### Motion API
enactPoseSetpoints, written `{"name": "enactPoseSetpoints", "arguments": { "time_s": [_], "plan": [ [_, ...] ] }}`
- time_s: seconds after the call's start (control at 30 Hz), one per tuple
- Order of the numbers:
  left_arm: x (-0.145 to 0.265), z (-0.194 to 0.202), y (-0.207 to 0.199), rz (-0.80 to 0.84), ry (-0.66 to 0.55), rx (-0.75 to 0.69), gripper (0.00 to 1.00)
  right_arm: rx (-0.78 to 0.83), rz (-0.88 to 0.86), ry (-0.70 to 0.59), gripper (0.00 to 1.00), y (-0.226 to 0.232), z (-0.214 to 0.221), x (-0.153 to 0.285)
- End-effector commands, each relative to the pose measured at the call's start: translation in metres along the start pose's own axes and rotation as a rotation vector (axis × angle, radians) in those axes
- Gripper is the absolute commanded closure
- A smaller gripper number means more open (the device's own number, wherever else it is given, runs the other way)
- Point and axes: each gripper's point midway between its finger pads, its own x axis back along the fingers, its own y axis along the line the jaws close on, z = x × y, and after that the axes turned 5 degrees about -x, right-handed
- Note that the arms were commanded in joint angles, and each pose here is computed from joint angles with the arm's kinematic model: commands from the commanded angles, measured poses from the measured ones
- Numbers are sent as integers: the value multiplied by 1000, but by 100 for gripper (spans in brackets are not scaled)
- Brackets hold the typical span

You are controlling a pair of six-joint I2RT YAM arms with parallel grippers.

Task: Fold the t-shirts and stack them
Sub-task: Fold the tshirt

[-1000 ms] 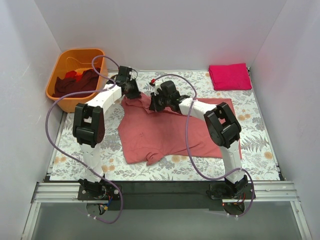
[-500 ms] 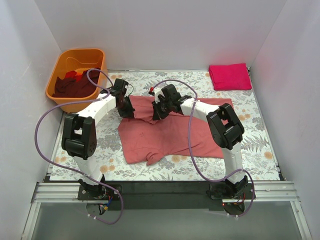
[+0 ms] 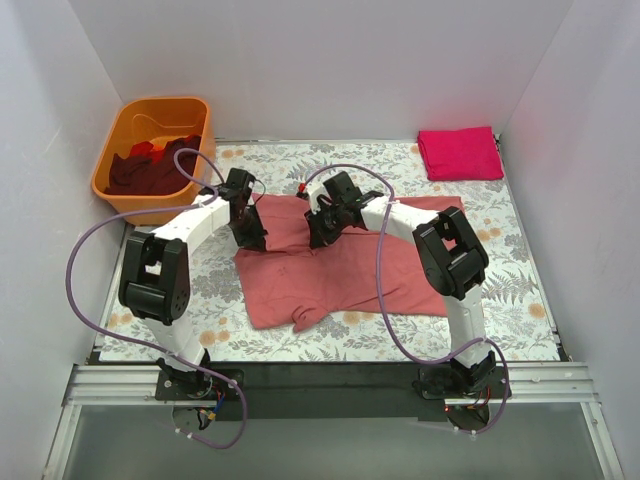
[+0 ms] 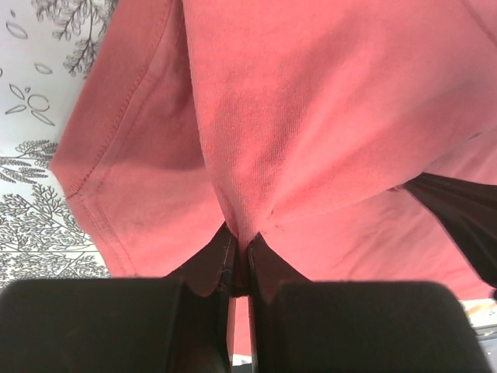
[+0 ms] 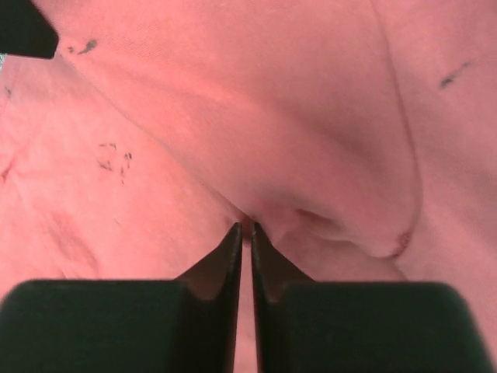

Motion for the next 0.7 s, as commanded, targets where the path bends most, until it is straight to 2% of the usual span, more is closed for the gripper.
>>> {"name": "enactPoseSetpoints", "arguments": {
  "time_s": [0.0,0.13,0.17,0.23,0.27,0.4,0.5,0.57,0.67],
  "plan": [
    [10,10,7,-4,5,23,94,21,2,-7,84,-2,-7,12],
    [13,11,7,5,-11,44,82,8,15,-28,71,-4,-13,23],
    [16,7,10,-7,-35,50,77,-4,45,-49,65,-10,-19,32],
    [28,-5,15,-7,-89,80,71,-27,77,-78,61,-20,-25,47],
    [32,-11,19,-9,-113,93,61,-53,128,-122,57,-36,-34,68],
    [51,-43,29,-14,-223,126,36,-243,262,-195,56,-91,-21,120],
    [46,-53,21,10,-224,119,36,-385,289,-248,56,-123,-5,153],
    [33,-46,17,33,-168,124,37,-430,229,-275,56,-117,6,158],
    [20,-33,20,46,-136,131,37,-511,12,-279,55,-70,16,139]
  ]
}}
